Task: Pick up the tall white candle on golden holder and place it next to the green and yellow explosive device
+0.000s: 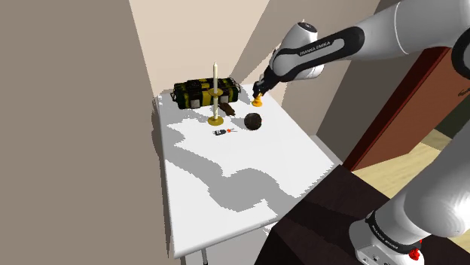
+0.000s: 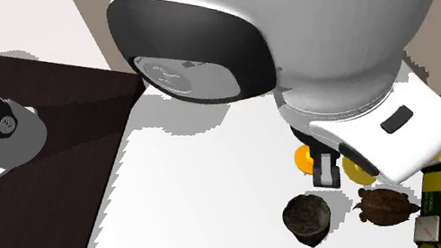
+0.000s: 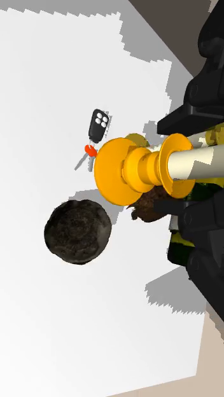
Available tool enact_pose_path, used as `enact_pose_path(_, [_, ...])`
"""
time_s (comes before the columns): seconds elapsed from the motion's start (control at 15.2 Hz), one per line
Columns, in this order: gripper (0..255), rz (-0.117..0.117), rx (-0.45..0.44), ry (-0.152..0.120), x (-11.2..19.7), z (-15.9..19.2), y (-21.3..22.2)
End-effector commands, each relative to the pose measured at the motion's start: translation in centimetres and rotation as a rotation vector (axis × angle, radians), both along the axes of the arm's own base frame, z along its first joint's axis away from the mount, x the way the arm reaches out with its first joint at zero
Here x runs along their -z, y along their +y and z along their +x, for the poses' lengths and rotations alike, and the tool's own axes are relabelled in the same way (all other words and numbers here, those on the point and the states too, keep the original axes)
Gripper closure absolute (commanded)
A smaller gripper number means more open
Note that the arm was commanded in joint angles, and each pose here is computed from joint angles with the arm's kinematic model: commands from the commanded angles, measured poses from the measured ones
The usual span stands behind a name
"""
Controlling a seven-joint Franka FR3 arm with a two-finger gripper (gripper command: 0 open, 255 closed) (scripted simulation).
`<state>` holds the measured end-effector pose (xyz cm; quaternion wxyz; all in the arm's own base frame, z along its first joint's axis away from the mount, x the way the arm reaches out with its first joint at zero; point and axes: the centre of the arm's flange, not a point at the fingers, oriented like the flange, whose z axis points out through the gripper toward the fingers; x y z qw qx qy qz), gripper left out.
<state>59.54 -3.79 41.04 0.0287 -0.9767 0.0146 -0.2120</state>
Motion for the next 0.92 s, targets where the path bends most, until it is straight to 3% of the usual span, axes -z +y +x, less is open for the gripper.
enact_pose_path(0.0, [255, 0.000, -0.001, 0.000, 0.1, 2.2, -1.5])
enact_pose_path(0.86, [255, 0.000, -0.001, 0.000, 0.4, 16.1, -11.5])
